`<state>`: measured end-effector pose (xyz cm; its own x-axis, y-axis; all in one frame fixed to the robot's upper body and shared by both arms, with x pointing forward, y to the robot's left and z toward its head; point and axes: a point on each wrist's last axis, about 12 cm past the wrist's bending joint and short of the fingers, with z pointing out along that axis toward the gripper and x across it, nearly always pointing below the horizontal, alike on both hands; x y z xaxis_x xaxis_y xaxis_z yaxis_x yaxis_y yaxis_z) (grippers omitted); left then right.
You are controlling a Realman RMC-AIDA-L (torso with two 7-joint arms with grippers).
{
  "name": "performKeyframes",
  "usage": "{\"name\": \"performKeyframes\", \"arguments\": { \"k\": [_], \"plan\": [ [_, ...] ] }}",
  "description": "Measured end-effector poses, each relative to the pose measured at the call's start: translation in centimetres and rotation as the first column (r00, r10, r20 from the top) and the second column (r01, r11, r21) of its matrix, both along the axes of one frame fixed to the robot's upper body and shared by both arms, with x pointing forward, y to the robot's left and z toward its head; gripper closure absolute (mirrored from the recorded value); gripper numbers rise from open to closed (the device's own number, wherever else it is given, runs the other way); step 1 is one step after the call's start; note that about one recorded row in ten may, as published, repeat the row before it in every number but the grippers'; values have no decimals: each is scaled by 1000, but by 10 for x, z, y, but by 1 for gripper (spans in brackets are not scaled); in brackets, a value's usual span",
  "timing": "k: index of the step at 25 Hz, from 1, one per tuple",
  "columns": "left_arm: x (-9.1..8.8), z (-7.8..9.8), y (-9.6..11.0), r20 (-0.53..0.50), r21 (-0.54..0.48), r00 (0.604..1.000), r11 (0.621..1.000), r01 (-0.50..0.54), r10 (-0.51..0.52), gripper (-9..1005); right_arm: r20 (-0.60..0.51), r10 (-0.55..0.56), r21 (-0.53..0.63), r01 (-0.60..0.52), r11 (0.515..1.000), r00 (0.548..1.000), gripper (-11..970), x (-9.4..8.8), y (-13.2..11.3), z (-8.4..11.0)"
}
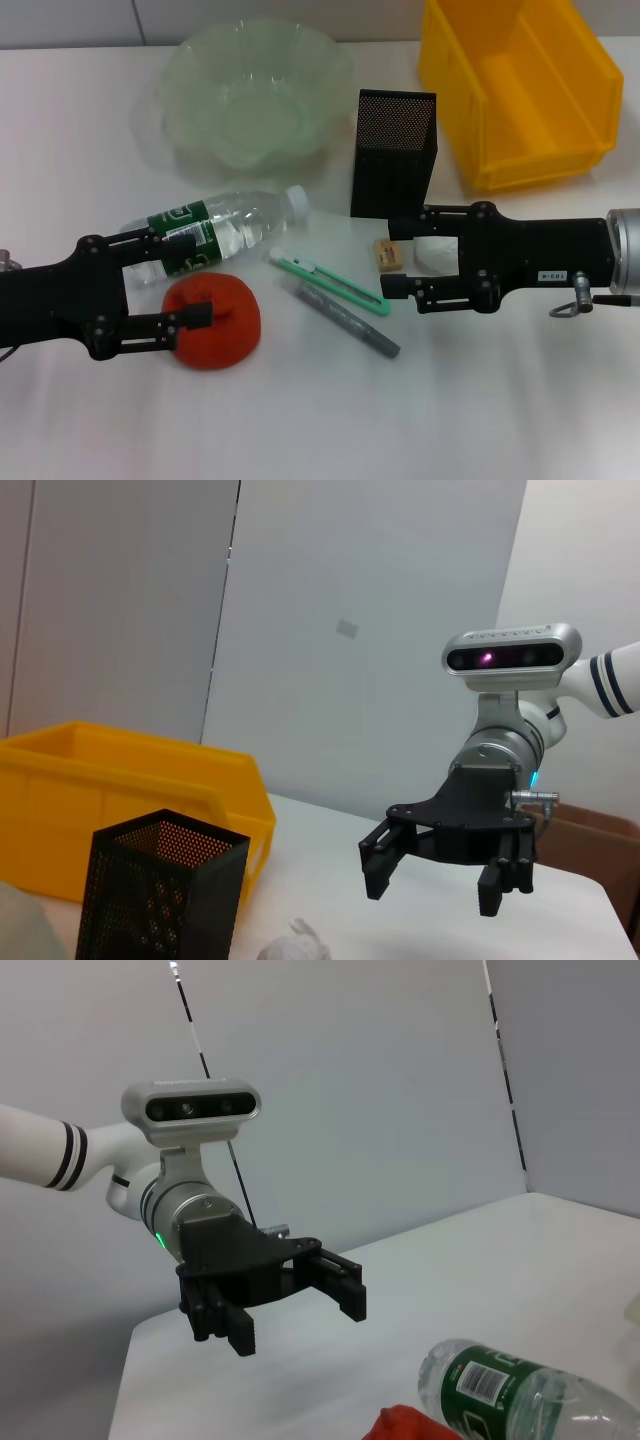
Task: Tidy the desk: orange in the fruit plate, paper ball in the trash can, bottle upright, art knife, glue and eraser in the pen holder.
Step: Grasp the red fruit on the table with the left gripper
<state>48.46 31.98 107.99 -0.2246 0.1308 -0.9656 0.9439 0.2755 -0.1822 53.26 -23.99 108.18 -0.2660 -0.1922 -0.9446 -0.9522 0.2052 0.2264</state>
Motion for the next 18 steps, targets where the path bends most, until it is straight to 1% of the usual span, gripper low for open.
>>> {"name": "performKeyframes", "arguments": {
  "k": [18],
  "plan": [
    [1, 1, -2, -2, 14, 1000, 1000, 26, -26, 198, -8, 2, -12, -2, 1000, 1000, 208, -3, -2, -3]
  ]
}}
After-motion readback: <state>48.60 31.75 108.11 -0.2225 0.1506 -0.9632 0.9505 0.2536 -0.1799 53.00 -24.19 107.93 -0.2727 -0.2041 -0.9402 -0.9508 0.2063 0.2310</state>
